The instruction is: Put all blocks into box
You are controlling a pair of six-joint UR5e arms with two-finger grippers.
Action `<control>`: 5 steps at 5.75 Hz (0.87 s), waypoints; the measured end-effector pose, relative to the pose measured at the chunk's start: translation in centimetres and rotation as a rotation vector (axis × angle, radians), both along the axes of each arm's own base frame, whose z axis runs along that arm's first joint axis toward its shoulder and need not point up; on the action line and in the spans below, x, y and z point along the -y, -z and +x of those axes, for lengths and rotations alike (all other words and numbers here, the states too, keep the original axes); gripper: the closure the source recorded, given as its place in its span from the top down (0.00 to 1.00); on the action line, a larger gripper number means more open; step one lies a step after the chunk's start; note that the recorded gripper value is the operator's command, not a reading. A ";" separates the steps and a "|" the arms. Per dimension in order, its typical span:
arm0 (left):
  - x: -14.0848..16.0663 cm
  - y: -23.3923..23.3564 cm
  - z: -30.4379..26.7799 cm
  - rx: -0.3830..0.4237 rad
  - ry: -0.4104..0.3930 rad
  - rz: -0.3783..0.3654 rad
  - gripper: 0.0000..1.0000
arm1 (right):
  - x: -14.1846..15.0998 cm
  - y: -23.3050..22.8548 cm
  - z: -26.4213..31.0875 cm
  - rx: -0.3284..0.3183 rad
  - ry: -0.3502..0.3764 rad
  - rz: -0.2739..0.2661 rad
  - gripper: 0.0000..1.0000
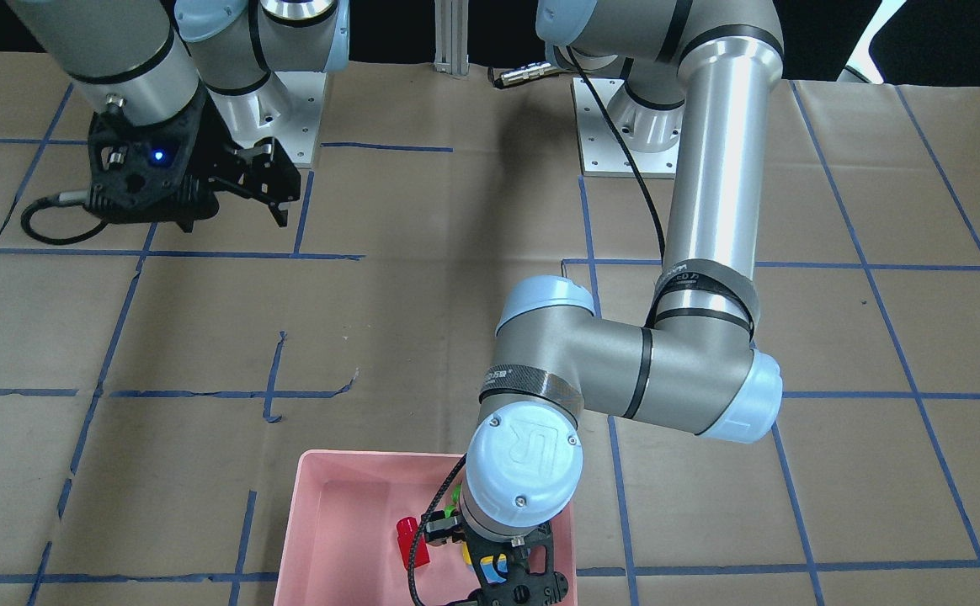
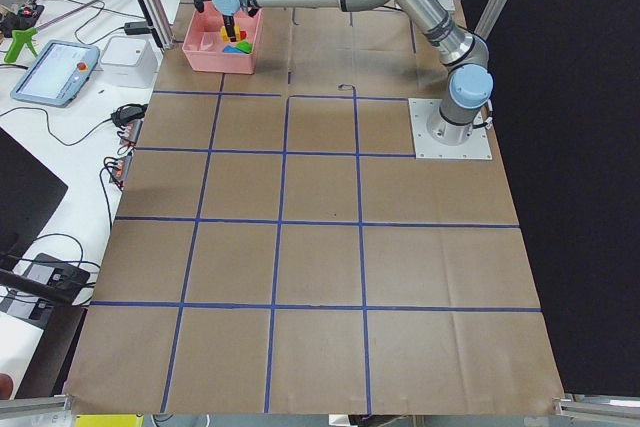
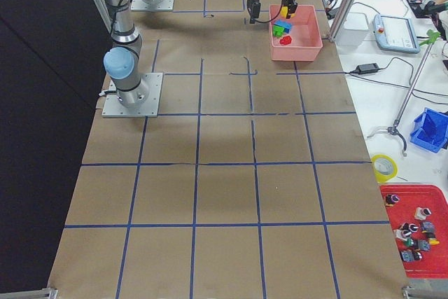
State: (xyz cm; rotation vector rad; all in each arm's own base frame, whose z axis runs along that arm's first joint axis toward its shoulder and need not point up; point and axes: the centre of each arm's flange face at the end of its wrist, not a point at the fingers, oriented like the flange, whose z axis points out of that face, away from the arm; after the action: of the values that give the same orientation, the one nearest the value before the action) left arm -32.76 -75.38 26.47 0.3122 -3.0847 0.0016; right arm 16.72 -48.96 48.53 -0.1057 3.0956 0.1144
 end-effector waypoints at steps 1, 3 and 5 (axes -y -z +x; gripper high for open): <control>-0.1 -0.8 -0.8 -0.004 0.003 -0.034 1.00 | -2.8 0.6 0.2 -0.001 -0.006 0.010 1.00; -1.7 -7.4 0.4 -0.013 0.055 -0.097 1.00 | -4.7 0.9 0.2 -0.001 -0.008 0.007 1.00; -5.3 -15.4 9.1 0.001 0.135 -0.099 1.00 | -4.9 0.7 0.2 -0.001 -0.011 0.001 1.00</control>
State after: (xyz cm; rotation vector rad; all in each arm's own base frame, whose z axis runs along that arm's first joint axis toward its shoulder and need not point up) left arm -23.65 -70.11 41.90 0.0998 -3.0862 0.1497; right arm 16.92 -44.10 47.80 -0.1230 3.0961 0.1169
